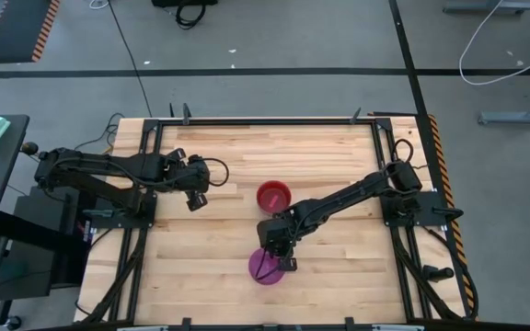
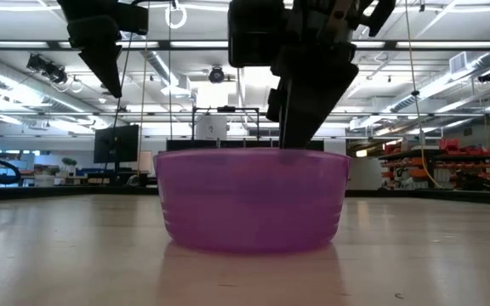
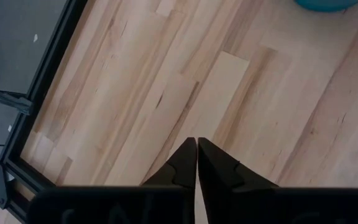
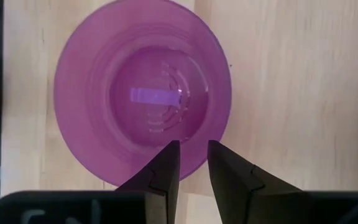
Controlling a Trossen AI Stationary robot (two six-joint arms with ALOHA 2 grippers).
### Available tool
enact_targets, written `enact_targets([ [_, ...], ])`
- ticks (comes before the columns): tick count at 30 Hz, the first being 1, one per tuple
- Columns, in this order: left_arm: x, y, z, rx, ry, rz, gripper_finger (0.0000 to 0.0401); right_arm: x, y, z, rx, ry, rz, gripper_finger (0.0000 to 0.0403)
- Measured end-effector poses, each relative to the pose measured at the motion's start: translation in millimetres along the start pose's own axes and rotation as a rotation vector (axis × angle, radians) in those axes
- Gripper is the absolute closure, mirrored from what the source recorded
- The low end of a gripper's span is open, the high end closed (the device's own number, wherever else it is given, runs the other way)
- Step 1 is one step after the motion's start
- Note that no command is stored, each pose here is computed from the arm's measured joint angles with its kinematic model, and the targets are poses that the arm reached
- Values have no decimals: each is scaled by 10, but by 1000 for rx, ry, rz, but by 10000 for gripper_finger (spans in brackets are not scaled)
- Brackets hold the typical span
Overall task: Nest bowls inside each other
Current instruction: Stack the purple bowl on top of the pink bowl
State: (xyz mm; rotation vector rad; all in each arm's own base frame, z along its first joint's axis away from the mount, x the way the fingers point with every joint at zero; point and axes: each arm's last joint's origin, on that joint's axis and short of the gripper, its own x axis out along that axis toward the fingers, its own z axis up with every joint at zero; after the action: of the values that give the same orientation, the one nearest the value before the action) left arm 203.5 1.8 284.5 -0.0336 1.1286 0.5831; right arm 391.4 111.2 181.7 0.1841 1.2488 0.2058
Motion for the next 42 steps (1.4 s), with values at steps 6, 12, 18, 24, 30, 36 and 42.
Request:
enact_targets([
  [6,1,0,-1,0,1,0,375,0,-8,7,4,-7,0,311],
  [12,1,0,-1,0,1,0,384,0,-5,7,3,-7,1,311],
  [18,1,0,-1,0,1,0,385,19,2,-6,2,-9,3,311],
  [24,1,0,-1,-1,0,0,377,161,-60,-138,30,12,-4,311],
  [30,1,0,-1,-1,0,0,383,173,-67,-154,39,17,-5,311],
  [36,2,-1,0,-8,1,0,386,134,-51,-122,39,19,-6,311],
  [42,1,-1,0,-8,1,0,378,79,-34,-93,36,34,-10,311],
])
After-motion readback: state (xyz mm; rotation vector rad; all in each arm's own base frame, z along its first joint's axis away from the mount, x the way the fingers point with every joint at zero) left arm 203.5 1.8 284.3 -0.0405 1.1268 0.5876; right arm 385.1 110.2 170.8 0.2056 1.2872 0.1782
